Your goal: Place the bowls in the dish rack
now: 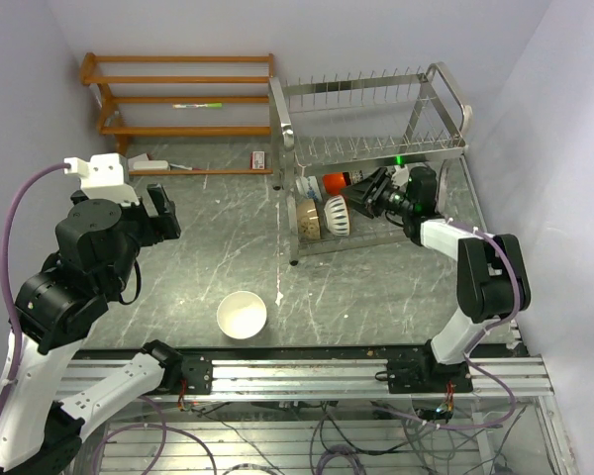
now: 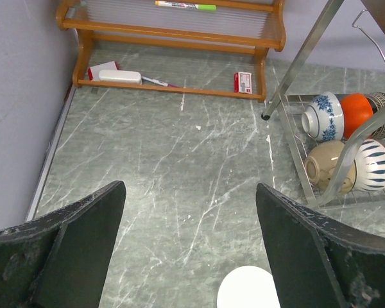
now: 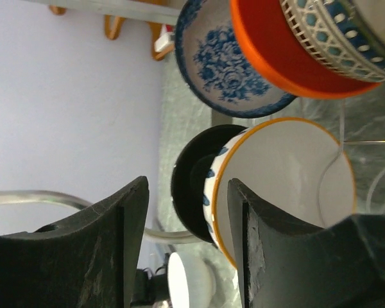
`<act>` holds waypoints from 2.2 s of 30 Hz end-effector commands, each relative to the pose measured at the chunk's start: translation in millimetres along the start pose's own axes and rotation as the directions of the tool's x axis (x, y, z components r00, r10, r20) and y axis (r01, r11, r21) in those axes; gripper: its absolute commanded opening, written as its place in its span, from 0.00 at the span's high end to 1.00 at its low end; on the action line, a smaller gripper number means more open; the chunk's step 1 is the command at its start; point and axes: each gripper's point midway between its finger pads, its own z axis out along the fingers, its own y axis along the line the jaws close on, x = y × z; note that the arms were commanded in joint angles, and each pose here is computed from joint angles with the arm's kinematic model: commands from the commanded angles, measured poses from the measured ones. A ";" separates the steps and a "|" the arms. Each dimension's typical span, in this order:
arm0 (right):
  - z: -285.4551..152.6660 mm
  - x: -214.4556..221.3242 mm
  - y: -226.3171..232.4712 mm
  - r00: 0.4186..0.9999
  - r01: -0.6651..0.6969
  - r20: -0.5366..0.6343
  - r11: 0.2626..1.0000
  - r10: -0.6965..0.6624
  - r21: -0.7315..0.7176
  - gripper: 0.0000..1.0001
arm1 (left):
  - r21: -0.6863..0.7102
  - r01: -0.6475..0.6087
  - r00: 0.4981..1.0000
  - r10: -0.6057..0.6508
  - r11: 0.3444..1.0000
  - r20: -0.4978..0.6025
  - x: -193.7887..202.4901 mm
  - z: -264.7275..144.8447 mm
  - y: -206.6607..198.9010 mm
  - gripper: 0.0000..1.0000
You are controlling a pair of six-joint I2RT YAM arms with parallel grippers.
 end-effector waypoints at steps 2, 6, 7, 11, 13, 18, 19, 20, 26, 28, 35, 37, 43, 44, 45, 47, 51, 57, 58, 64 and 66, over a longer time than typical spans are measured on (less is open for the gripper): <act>-15.4 -10.5 -34.8 0.997 0.043 0.049 0.962 -0.058 0.269 0.48 | 0.029 0.003 1.000 -0.003 1.000 0.010 -0.2 -1.8 -3.8 0.07; -25.4 -14.1 -36.4 0.993 0.083 0.048 0.935 -0.106 0.346 0.48 | 0.029 0.014 1.000 -0.015 0.999 0.011 0.7 -3.4 -2.8 0.07; -26.8 -14.2 -34.3 0.992 0.094 0.043 0.933 -0.116 0.347 0.47 | 0.030 0.017 1.000 -0.018 0.999 0.011 1.2 -3.5 -2.9 0.07; -27.5 -7.1 -23.9 0.989 0.142 -0.013 0.938 -0.145 0.315 0.48 | 0.032 0.027 1.000 -0.027 0.999 0.010 2.1 -3.5 -3.6 0.07; -29.7 -6.2 -21.0 0.985 0.174 -0.041 0.927 -0.170 0.333 0.48 | 0.035 0.031 0.999 -0.031 0.999 0.012 1.7 -3.5 -4.1 0.07; -52.7 -0.6 -37.3 0.973 0.230 -0.093 0.856 -0.211 0.463 0.47 | 0.034 0.038 0.999 -0.039 0.999 0.014 1.8 -3.8 -3.9 0.07; -58.9 2.8 -43.9 0.972 0.233 -0.112 0.835 -0.205 0.498 0.47 | 0.034 0.041 0.999 -0.041 0.999 0.015 2.0 -3.8 -4.0 0.07; -64.1 4.0 -48.1 0.970 0.244 -0.124 0.816 -0.210 0.524 0.47 | 0.034 0.043 0.999 -0.043 0.998 0.014 2.4 -3.7 -4.0 0.07; -90.9 18.9 -64.3 0.959 0.283 -0.193 0.743 -0.208 0.606 0.46 | 0.035 0.047 0.999 -0.047 0.998 0.019 0.4 -2.6 -5.1 0.07; -99.2 28.7 -67.5 0.958 0.284 -0.209 0.737 -0.196 0.613 0.47 | 0.033 0.043 0.999 -0.044 0.999 0.023 -1.1 -2.9 -4.6 0.07; -131.4 63.0 -57.2 0.953 0.300 -0.231 0.709 -0.196 0.638 0.47 | 0.037 0.032 0.999 -0.033 0.999 0.024 -2.7 0.4 -7.6 0.07; -140.2 78.8 -47.8 0.950 0.310 -0.245 0.706 -0.196 0.637 0.47 | 0.041 0.033 0.999 -0.034 0.999 0.026 -3.9 2.2 -9.6 0.07; -133.8 158.2 -9.6 0.901 0.416 -0.364 0.706 -0.236 0.573 0.48 | 0.041 0.022 0.999 -0.023 0.999 0.029 -8.4 9.0 -14.7 0.07; -130.3 171.2 -3.1 0.889 0.437 -0.388 0.710 -0.244 0.552 0.48 | 0.039 0.022 0.999 -0.024 0.999 0.034 -11.6 8.6 -14.5 0.07; -125.4 183.2 3.3 0.873 0.462 -0.413 0.714 -0.261 0.525 0.48 | 0.036 0.022 0.999 -0.024 0.999 0.043 -15.7 7.8 -13.8 0.07; -113.5 203.0 20.3 0.832 0.526 -0.454 0.714 -0.319 0.461 0.48 | 0.033 0.024 0.998 -0.026 0.999 0.063 -25.5 4.8 -12.5 0.07; -78.2 243.4 57.8 0.687 0.692 -0.549 0.659 -0.477 0.294 0.46 | 0.011 0.039 0.994 -0.040 0.999 0.098 -46.1 -6.9 -4.0 0.07; -25.3 332.3 107.2 0.465 0.769 -0.610 0.634 -0.642 -0.082 0.44 | -0.040 0.091 0.985 -0.085 0.995 0.147 -68.0 -33.8 20.0 0.07; -18.6 346.8 110.9 0.429 0.768 -0.617 0.626 -0.659 -0.134 0.44 | -0.046 0.095 0.985 -0.087 0.994 0.151 -68.6 -37.6 23.6 0.07; 13.8 408.1 104.5 0.301 0.753 -0.665 0.598 -0.684 -0.274 0.42 | -0.074 0.134 0.977 -0.120 0.988 0.176 -70.2 -57.1 42.3 0.07; 21.8 419.1 94.3 0.277 0.750 -0.681 0.596 -0.678 -0.288 0.42 | -0.083 0.149 0.973 -0.131 0.985 0.191 -72.8 -63.0 48.2 0.07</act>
